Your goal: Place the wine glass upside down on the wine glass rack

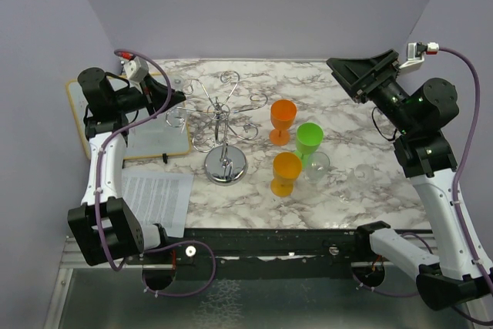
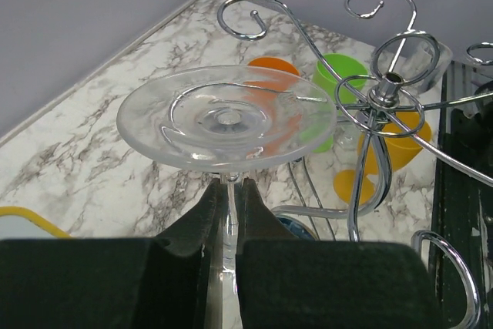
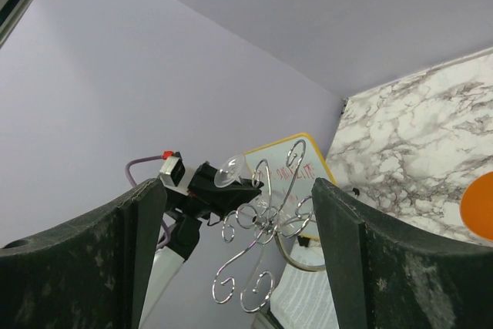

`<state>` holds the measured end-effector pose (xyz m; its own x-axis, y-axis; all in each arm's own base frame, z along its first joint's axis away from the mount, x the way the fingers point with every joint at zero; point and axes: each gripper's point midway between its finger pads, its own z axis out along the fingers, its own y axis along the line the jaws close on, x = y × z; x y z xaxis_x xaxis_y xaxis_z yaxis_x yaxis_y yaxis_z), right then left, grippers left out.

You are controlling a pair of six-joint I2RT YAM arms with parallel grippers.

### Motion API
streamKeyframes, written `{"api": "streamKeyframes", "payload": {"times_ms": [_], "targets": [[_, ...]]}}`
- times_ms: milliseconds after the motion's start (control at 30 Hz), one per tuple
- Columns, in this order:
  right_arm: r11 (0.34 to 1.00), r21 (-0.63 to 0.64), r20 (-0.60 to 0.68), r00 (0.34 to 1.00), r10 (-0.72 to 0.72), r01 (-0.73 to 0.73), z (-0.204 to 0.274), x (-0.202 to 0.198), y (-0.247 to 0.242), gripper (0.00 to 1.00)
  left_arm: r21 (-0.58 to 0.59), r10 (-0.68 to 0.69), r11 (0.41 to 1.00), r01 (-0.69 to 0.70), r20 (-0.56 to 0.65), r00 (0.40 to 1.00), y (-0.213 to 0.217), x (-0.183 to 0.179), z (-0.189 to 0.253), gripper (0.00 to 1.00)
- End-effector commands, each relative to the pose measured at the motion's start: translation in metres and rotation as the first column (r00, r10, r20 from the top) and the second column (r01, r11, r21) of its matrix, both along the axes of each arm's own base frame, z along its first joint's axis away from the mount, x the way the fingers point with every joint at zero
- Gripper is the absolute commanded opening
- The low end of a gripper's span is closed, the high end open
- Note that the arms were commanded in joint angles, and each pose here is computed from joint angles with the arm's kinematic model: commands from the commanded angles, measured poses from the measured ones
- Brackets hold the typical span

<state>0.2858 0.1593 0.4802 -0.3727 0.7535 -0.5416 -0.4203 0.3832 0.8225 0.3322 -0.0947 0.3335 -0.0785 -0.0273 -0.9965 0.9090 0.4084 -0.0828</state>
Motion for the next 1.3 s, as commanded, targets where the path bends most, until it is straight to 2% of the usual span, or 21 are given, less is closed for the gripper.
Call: {"api": "streamKeyframes", "payload": {"times_ms": [0,200,467,633,1000,1267], "targets": [[1.000,-0.001,0.019,1.000,-0.016,0.016,0.003,0.002,-0.001,0.81,0.017,-0.116,0.993,0.115,0.055,0.992,-0.008,-0.020,0.001,0.00],[1.000,-0.011,0.032,0.999,0.004,-0.004,0.002,0.000,0.001,0.81,0.001,-0.207,0.978,0.207,0.018,0.978,-0.030,-0.029,-0.006,0.00],[1.000,-0.019,0.032,0.999,0.002,-0.001,-0.002,-0.006,0.000,0.81,0.004,-0.190,0.982,0.190,0.011,0.982,-0.046,-0.018,-0.013,0.00],[1.000,-0.017,0.027,1.000,0.005,-0.005,-0.004,-0.006,0.000,0.81,-0.003,-0.151,0.988,0.151,-0.011,0.988,-0.045,-0.009,-0.016,0.00],[1.000,-0.001,0.027,1.000,-0.003,0.003,-0.002,-0.008,-0.001,0.81,-0.027,0.054,0.998,-0.055,-0.034,0.998,-0.041,0.021,-0.017,0.00],[1.000,0.006,0.036,0.999,-0.011,0.011,0.001,-0.011,-0.003,0.81,-0.033,0.091,0.995,-0.092,-0.028,0.995,-0.045,0.026,-0.017,0.00]]}}
